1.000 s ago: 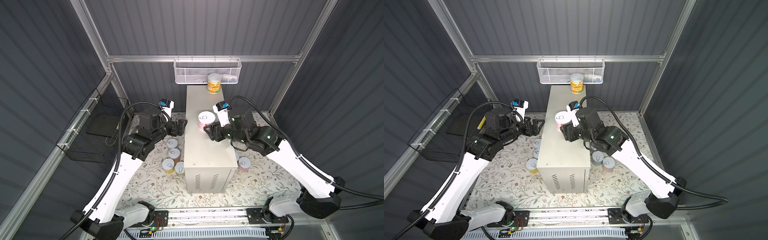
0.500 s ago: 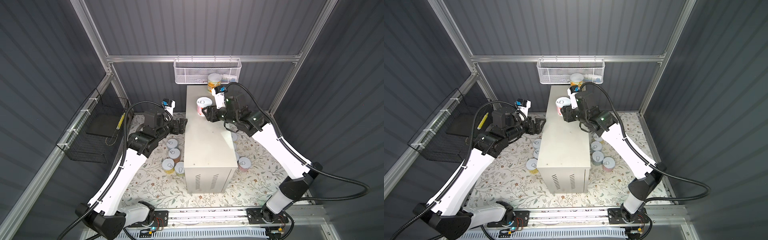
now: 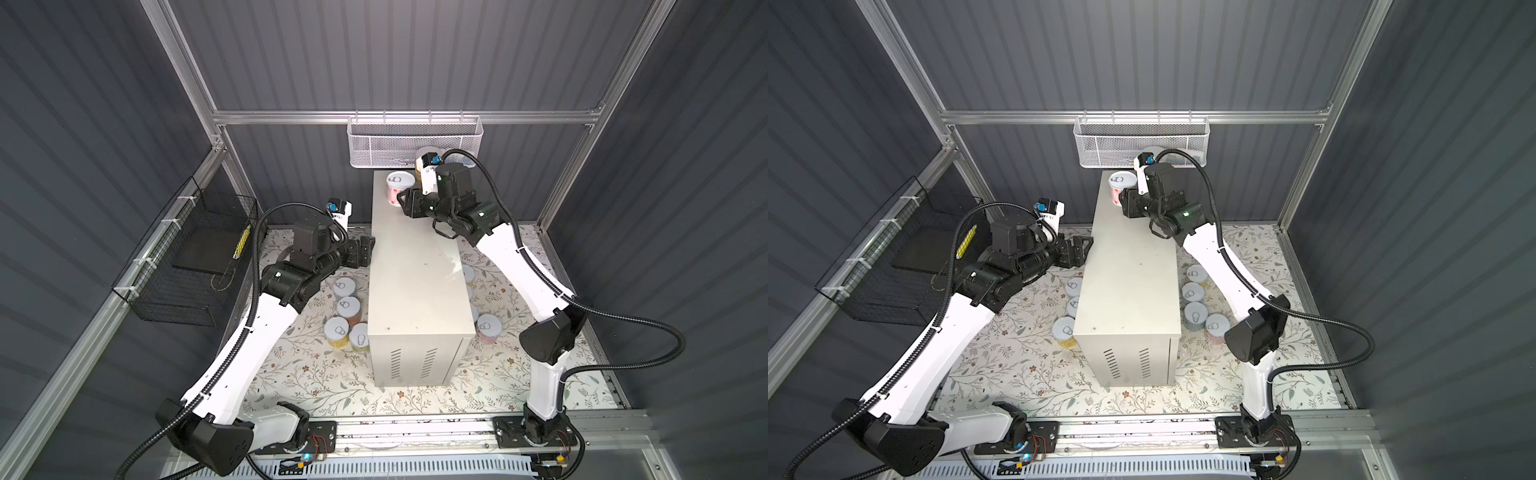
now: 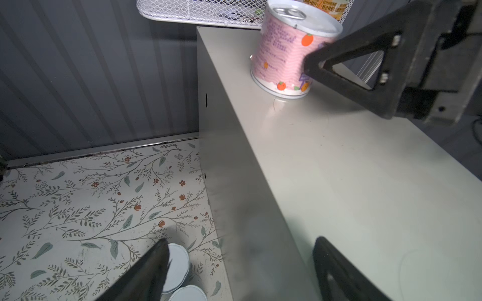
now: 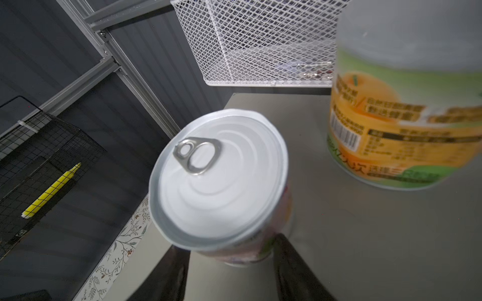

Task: Place and organize the canned foods onto the counter
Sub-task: 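Slide the pink can with the right gripper beside the orange can and release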

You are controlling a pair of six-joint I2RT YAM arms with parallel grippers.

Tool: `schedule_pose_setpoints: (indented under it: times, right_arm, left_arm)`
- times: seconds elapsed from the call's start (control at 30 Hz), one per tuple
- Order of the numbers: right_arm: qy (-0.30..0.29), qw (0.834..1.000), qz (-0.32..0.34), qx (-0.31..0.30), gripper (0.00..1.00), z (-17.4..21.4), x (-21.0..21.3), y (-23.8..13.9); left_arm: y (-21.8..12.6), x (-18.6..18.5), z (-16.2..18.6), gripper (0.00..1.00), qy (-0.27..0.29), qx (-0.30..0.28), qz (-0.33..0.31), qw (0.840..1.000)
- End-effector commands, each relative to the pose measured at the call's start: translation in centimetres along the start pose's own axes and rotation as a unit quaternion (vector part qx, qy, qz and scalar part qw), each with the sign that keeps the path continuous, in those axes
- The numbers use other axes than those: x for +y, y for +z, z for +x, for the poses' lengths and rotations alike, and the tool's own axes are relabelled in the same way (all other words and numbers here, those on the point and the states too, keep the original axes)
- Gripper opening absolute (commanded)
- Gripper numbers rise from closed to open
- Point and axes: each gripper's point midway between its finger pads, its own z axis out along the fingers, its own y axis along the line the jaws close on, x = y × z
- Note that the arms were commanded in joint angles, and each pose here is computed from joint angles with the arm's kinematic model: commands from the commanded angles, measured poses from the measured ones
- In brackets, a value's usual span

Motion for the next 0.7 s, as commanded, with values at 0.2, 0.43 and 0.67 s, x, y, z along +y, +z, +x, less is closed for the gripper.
schedule_pose_setpoints:
  times: [0.2,0.43,0.67]
  right_arm:
    - [0.027,0.999,-0.002,-0.037,0.52,-2.1,-0.9,2.7]
    - [0.056,0.997,-0.003,-0.060,0.53,-3.4,-1.9,3.8]
    - [0.058,0.995,-0.061,-0.059,0.53,-4.7,0.3,1.7]
  left_arm:
    - [1.0,0.6,0.9,0.87,-0.001,0.016,-0.004,1.000]
    - [1.8,0.7,1.1,0.87,-0.005,0.024,-0.002,1.000]
    - [2.1,1.4,0.1,0.88,0.000,0.013,-0.018,1.000]
